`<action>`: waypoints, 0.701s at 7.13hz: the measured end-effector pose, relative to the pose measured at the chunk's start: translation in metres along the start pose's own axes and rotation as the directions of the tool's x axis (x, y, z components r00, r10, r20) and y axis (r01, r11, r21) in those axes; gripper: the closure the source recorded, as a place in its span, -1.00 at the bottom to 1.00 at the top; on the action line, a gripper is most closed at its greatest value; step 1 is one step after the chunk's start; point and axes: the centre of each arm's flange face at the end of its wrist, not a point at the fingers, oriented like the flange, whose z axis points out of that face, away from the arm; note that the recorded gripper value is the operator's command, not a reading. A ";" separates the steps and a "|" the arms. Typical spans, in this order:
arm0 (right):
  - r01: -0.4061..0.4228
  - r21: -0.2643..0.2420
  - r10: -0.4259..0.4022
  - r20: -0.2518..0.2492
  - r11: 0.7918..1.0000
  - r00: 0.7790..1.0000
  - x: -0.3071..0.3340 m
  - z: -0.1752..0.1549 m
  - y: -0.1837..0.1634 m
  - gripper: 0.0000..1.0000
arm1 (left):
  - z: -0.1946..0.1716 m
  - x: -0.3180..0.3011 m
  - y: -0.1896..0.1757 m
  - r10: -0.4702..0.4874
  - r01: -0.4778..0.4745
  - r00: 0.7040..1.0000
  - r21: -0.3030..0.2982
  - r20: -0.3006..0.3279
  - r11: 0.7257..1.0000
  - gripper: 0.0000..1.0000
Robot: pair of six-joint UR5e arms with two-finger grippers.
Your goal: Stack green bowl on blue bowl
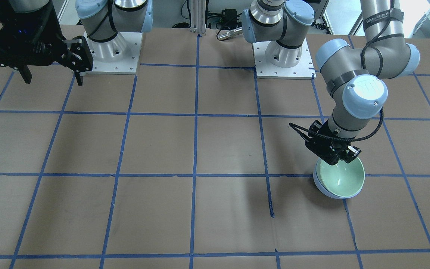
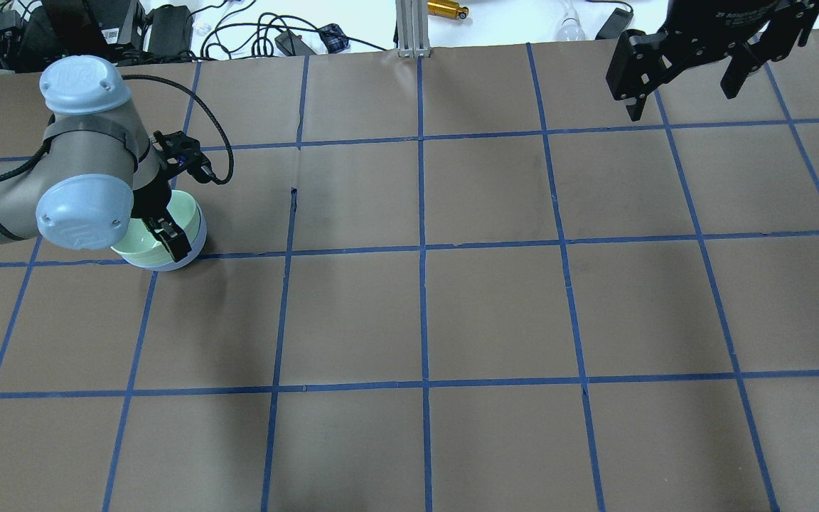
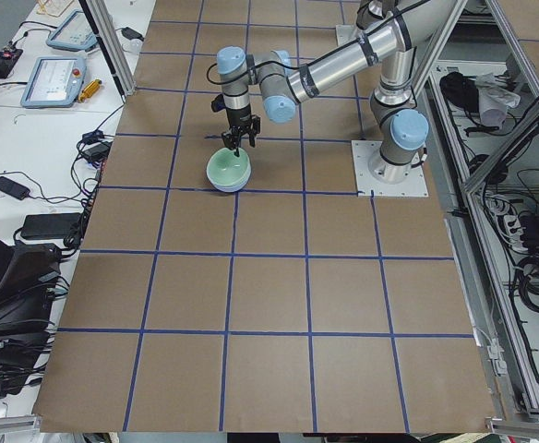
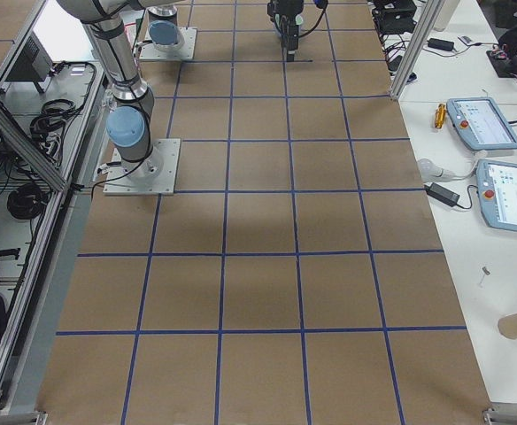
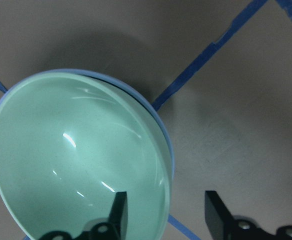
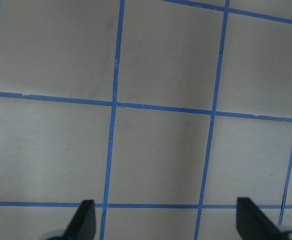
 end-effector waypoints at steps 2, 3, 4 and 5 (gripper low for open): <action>0.000 0.000 0.000 0.000 1.000 1.000 0.000 0.000 0.000 -1.00 | -0.049 0.006 0.000 -0.061 0.063 0.998 0.068 -0.027 0.996 -1.00; 0.000 0.000 0.000 0.000 1.000 1.000 0.000 0.000 0.000 -1.00 | -0.082 0.006 -0.003 -0.166 0.173 0.984 0.103 -0.068 0.980 -1.00; 0.000 0.000 0.000 0.000 1.000 1.000 0.000 0.000 0.000 -1.00 | -0.115 0.011 -0.008 -0.267 0.278 0.959 0.114 -0.099 0.954 -1.00; 0.000 0.000 0.000 0.000 1.000 1.000 0.000 0.000 0.000 -1.00 | -0.149 0.026 -0.014 -0.364 0.376 0.924 0.117 -0.115 0.919 -1.00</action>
